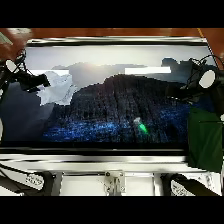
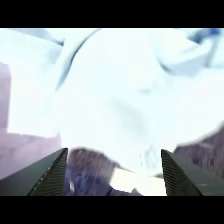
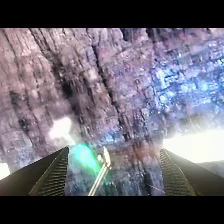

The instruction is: Fold the shirts.

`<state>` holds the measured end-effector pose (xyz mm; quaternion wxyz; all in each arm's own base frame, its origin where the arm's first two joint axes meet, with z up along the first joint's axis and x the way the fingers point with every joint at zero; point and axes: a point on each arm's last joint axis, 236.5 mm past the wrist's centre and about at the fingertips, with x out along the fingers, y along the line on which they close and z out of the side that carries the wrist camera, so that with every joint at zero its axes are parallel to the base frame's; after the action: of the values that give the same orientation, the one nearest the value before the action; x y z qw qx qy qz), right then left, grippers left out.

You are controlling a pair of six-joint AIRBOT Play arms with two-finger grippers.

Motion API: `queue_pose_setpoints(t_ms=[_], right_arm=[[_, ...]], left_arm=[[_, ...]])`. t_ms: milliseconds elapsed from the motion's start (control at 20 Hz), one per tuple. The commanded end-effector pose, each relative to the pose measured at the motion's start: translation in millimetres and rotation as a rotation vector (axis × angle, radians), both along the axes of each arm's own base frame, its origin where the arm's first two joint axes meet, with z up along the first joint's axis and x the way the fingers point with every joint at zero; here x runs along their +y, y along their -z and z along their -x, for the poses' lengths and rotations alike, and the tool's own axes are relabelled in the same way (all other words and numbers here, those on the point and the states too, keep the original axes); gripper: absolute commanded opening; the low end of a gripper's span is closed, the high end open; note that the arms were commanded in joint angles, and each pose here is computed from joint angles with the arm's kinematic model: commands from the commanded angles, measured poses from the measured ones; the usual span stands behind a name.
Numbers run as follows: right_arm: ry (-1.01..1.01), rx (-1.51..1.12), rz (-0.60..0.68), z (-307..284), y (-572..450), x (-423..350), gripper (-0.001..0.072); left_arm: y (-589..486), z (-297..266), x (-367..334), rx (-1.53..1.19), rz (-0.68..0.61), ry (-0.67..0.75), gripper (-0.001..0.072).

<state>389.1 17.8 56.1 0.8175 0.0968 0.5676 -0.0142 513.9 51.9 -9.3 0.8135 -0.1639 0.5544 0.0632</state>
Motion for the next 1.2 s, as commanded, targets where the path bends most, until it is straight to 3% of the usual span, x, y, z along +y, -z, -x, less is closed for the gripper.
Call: queue_pose_setpoints(t_ms=[0, 200, 250, 300, 350, 500, 650, 900, 1150], right_arm=[[-0.006, 0.023, 0.002, 0.0, 8.1, 0.3, 0.0695], [-0.011, 0.029, 0.004, -0.3, 10.5, 0.2, 0.0695], [-0.011, 0.028, 0.004, -0.4, 10.4, 0.2, 0.0695], [-0.011, 0.025, 0.003, -0.9, 10.1, 0.2, 0.0695], [-0.017, 0.022, 0.006, -1.4, 9.9, 0.1, 0.0694], [-0.074, -0.042, 0.057, -14.6, 5.2, -5.8, 0.0694], [-0.136, -0.056, 0.109, -13.3, -3.2, -11.4, 0.0694], [-0.168, -0.126, 0.125, 20.0, -68.5, -10.1, 0.0694], [-0.176, -0.192, 0.136, 79.8, -125.0, -9.5, 0.0695]], left_arm=[[56.9, -9.9, 8.4, 0.085, 0.096, -0.044, 0.0710], [73.5, -37.1, 0.7, 0.004, 0.158, -0.087, 0.0706], [70.9, -42.0, -3.2, -0.016, 0.183, -0.096, 0.0532], [67.2, -42.7, -10.1, -0.019, 0.216, -0.099, 0.0139], [60.5, -42.8, -21.3, -0.031, 0.243, -0.047, 0.0039], [14.7, -41.8, -49.1, -0.105, 0.226, 0.107, 0.0038], [-74.1, -17.3, -101.7, -0.215, 0.160, 0.350, 0.0038], [-194.2, 90.5, -224.8, -0.302, 0.155, 0.708, 0.0038], [-201.2, 197.8, -355.5, -0.223, 0.270, 0.954, 0.0038]])
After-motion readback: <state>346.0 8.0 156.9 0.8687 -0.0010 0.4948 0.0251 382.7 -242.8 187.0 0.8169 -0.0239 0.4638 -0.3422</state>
